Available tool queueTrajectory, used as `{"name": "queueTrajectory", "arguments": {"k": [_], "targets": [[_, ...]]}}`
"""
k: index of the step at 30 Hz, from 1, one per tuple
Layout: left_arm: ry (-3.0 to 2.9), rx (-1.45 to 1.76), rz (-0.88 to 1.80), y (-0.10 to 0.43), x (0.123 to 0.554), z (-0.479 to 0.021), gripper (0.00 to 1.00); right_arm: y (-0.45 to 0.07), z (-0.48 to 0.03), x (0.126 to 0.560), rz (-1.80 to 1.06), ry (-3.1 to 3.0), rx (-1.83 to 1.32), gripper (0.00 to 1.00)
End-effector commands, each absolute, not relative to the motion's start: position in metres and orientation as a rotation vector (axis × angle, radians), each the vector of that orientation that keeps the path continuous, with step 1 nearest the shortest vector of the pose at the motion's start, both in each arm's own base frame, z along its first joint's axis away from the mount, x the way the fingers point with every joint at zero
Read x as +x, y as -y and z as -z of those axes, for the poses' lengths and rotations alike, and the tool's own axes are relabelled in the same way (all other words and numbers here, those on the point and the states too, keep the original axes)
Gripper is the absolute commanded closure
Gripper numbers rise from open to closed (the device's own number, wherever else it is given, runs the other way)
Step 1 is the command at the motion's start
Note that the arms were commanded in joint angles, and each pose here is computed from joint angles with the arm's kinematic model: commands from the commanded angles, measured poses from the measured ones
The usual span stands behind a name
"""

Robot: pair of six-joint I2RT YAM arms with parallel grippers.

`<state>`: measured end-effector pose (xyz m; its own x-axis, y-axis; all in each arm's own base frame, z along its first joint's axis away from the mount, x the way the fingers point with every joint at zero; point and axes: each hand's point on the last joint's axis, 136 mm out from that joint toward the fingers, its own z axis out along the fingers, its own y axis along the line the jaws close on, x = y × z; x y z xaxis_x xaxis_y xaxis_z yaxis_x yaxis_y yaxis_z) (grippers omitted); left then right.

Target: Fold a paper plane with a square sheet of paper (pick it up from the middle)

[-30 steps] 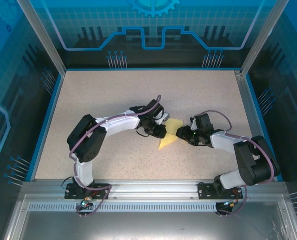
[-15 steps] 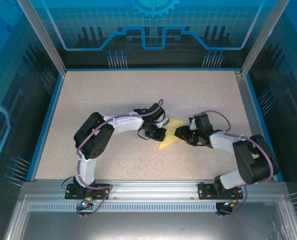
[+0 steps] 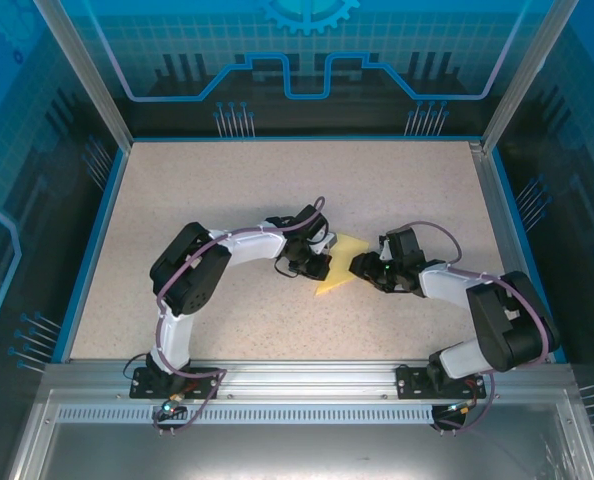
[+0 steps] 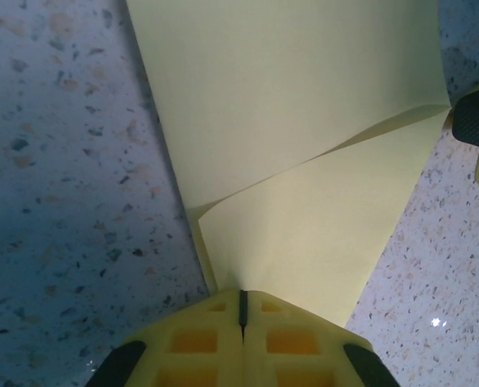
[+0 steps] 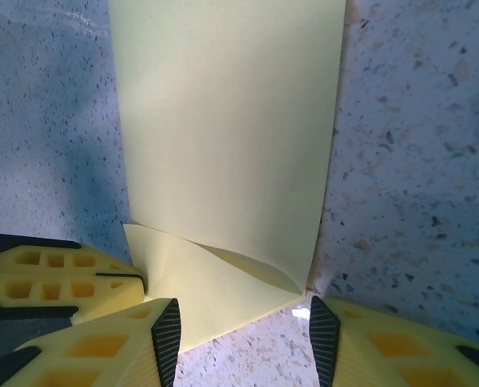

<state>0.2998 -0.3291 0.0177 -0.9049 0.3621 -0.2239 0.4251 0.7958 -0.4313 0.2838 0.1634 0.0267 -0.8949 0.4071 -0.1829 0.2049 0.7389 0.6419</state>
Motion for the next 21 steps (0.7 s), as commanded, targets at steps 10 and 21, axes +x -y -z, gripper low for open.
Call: {"name": "queueTrajectory", "arguments": {"k": [10,21], "targets": [[-2.909,0.622,0.749,0.322,0.289,0.001,1.0,-0.18,-0.037,0.287,-1.025,-2.6,0.463,0.51],[-2.919,0.615,0.776,0.323,0.285,0.003,1.0,-0.18,-0.047,0.277,-1.032,-2.588,0.465,0.51]]}}
